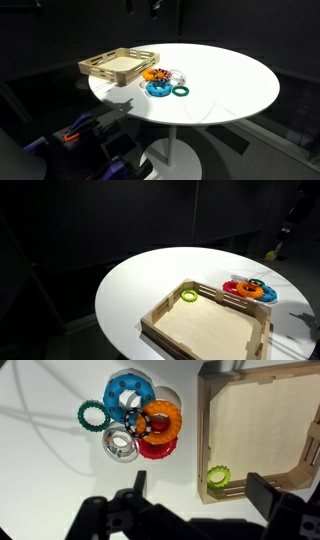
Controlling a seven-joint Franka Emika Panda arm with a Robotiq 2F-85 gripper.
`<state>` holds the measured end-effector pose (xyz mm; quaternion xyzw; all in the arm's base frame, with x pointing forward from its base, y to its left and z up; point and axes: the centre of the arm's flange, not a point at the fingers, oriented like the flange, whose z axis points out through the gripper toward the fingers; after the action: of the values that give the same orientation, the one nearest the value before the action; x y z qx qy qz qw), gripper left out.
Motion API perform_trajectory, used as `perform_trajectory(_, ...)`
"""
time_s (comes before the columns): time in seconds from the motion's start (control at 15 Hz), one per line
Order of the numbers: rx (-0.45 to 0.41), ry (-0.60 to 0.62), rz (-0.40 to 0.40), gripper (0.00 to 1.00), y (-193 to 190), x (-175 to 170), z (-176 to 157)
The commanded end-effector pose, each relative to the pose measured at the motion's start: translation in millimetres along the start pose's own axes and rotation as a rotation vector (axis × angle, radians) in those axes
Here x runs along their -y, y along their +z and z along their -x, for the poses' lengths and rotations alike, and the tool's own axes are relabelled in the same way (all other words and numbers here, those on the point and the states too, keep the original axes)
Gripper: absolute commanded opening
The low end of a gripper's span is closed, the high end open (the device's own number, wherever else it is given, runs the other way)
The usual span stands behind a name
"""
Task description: Remove the green ring from the crate and put it on the pile on the right
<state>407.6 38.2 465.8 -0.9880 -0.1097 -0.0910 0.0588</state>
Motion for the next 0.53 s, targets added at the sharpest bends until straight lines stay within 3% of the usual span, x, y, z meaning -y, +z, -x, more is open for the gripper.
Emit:
perform_trajectory(0.0,-0.01,-0.023,0.009,1.0,-10.4,16.1,-26.1)
perform_trajectory(0.47,0.032,-0.083,0.038,1.0,-4.0,59.9,-68.1)
